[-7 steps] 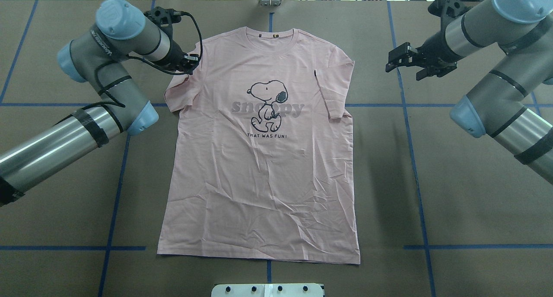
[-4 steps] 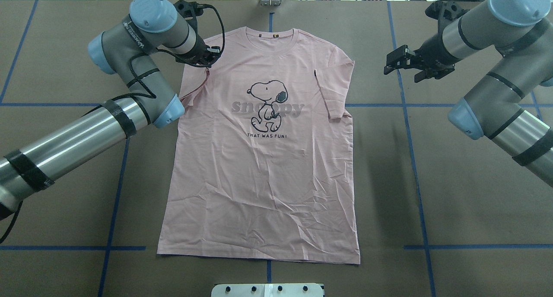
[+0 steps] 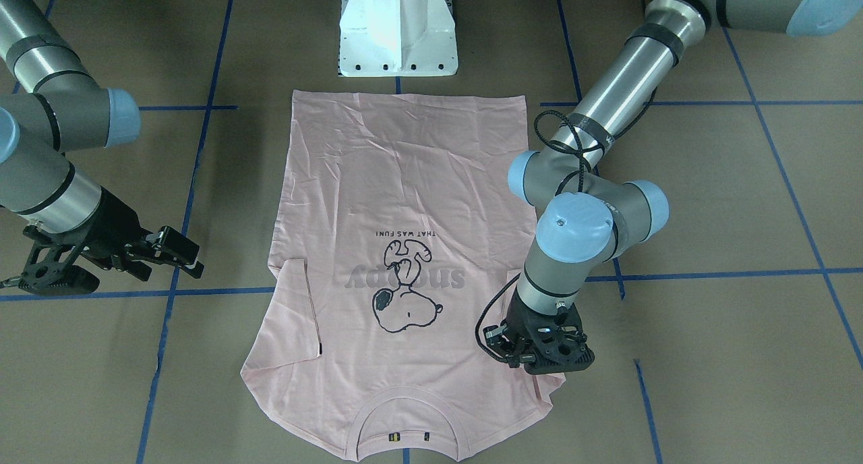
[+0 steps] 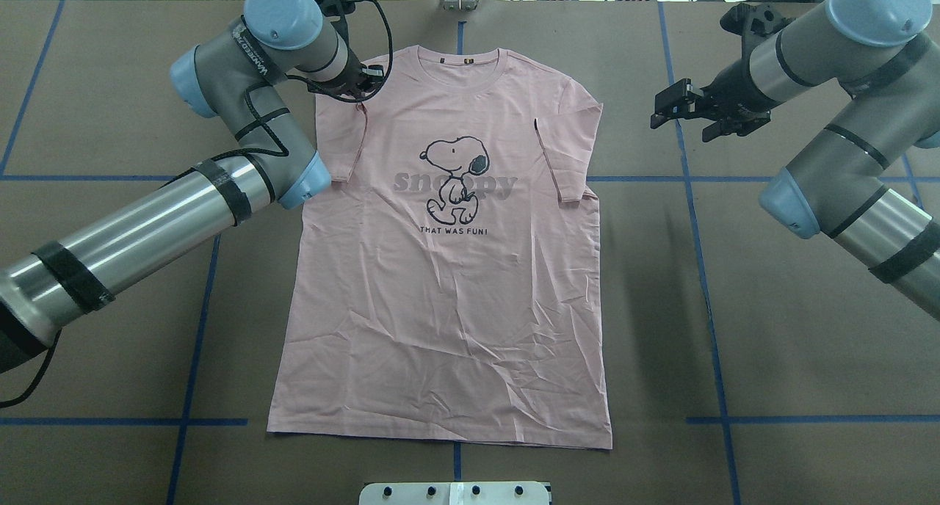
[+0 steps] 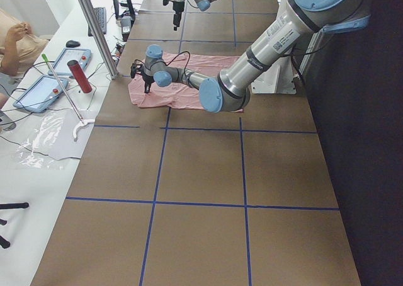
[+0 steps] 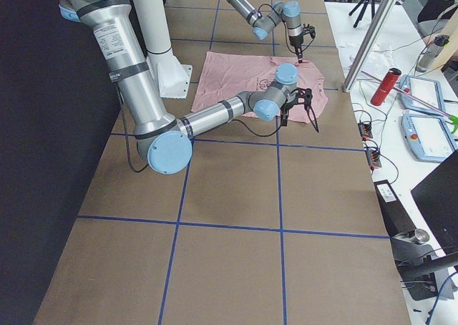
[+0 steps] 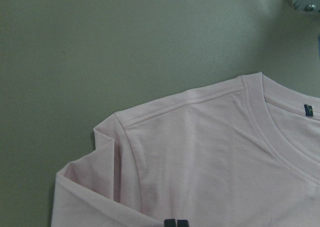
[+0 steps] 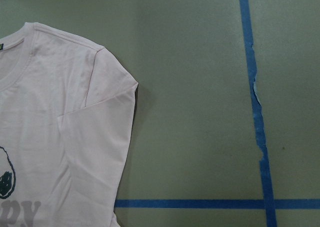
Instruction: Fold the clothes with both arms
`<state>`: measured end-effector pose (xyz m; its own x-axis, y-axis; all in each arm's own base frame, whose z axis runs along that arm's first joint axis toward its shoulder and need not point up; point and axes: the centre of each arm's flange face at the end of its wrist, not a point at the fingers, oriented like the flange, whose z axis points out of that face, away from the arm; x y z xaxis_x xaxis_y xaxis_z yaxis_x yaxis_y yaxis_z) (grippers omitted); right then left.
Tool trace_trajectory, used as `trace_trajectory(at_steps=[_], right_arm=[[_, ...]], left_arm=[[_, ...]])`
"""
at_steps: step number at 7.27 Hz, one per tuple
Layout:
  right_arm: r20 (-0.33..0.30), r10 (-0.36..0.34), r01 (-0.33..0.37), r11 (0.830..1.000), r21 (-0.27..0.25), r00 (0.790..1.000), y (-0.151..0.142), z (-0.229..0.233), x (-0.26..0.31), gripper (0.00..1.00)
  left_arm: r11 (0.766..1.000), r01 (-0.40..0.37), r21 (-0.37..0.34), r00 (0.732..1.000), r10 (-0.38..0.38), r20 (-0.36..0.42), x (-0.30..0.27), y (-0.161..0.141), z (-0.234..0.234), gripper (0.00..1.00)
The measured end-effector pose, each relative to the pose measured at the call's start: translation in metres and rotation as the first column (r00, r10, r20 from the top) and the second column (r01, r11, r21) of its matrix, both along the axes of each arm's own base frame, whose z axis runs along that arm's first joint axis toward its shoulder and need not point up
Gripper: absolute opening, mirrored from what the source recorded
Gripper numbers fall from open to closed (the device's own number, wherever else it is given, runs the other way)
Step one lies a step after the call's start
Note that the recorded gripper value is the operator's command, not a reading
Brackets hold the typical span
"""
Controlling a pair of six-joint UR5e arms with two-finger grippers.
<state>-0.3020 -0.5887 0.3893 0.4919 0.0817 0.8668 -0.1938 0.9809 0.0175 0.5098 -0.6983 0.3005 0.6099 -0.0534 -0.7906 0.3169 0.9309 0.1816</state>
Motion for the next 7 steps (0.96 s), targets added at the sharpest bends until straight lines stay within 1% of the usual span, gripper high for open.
trace_trajectory(at_steps=[1,2,3,4,5,6,7], right_arm=[[0.0,-0.001,0.001,1.0,0.003,1.0,0.001,0.0,-0.002,1.0],[0.004,-0.002,0.002,1.0,0.008,1.0,0.002,-0.005,-0.007,1.0],[0.019,0.0,0.0,1.0,0.01,1.0,0.005,-0.019,-0.017,1.0],[0.042,0.025,-0.025,1.0,-0.012,0.999,0.017,-0.042,-0.038,1.0],[0.07,0.079,-0.074,0.995,-0.064,0.994,0.042,-0.068,-0.068,0.98],[0.103,0.133,-0.119,0.984,-0.135,0.986,0.078,-0.089,-0.097,0.92],[0.132,0.176,-0.148,0.969,-0.2,0.975,0.124,-0.105,-0.123,0.89]], left_arm=[[1.0,0.0,0.006,1.0,0.0,-0.005,-0.002,0.004,0.0,0.67],[1.0,-0.002,0.027,1.0,0.003,-0.027,-0.012,0.015,-0.004,0.69],[0.998,-0.005,0.062,0.998,0.009,-0.064,-0.029,0.037,-0.011,0.71],[0.996,-0.015,0.092,0.995,0.024,-0.102,-0.046,0.062,-0.016,0.73],[0.994,-0.032,0.1,0.989,0.046,-0.143,-0.064,0.089,-0.015,0.73],[0.994,-0.054,0.092,0.98,0.07,-0.187,-0.084,0.118,-0.011,0.74],[0.993,-0.088,0.078,0.971,0.103,-0.217,-0.099,0.14,-0.005,0.75]])
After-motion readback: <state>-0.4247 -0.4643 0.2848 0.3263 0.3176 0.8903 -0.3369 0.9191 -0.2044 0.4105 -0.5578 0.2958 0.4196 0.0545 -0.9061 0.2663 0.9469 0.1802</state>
